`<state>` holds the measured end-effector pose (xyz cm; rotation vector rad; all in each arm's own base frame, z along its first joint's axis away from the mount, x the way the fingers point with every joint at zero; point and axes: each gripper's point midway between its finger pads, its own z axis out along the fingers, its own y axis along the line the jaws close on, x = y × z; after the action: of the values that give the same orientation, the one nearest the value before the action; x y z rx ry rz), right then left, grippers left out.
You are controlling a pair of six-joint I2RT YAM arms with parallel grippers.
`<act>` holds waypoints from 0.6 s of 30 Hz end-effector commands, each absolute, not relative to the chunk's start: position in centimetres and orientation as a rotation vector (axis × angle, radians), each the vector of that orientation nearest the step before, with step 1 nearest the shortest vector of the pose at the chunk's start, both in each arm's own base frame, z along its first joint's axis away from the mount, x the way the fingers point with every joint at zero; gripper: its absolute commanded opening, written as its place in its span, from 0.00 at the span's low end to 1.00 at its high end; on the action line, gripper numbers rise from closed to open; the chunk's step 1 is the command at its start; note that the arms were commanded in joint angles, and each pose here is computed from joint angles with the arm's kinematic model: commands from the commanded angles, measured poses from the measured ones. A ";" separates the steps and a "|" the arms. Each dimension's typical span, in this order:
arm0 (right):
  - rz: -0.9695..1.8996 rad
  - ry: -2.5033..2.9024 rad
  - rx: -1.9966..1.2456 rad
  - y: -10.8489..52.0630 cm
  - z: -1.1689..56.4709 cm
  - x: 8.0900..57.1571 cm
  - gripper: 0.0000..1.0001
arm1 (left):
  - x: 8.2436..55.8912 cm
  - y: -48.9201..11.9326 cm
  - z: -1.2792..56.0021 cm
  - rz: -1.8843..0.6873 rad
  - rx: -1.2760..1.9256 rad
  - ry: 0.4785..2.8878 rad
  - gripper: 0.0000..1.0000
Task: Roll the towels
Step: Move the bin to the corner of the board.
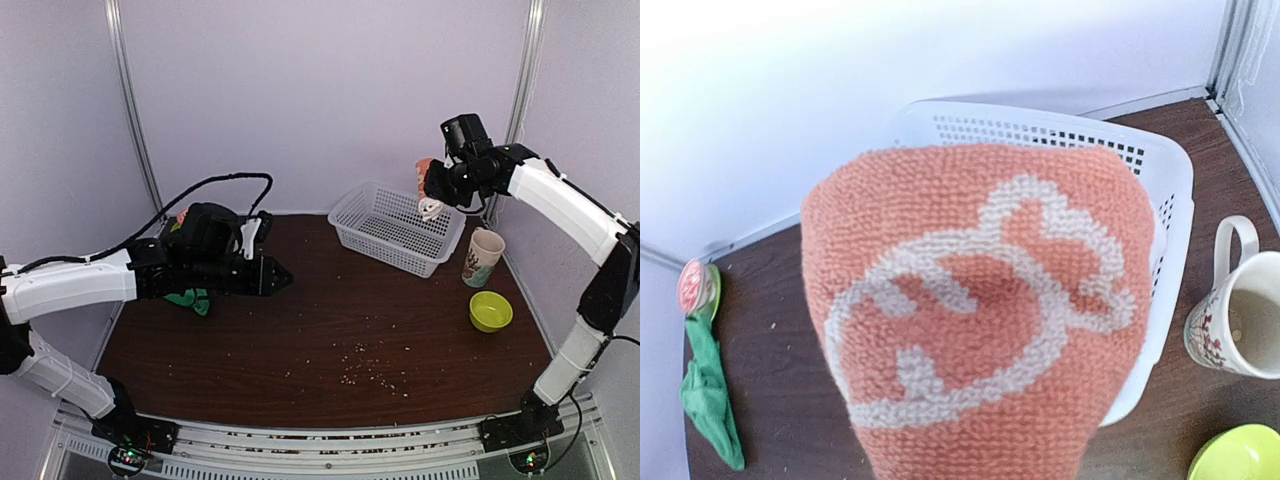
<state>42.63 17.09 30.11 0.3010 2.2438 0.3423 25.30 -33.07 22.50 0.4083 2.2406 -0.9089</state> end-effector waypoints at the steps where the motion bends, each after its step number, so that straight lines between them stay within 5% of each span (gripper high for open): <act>1: 0.231 2.241 0.494 15.3 28.2 47.2 0.00 | 25.7 -32.6 21.2 -0.868 0.387 2.252 0.20; 18: 0.143 2.442 0.615 16.6 14.3 57.1 0.00 | 26.7 -34.7 16.7 -0.843 0.425 2.362 0.19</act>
<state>57.25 17.89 17.52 0.5866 2.3584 0.1776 25.72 -33.93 15.12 0.4226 2.4202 -0.8182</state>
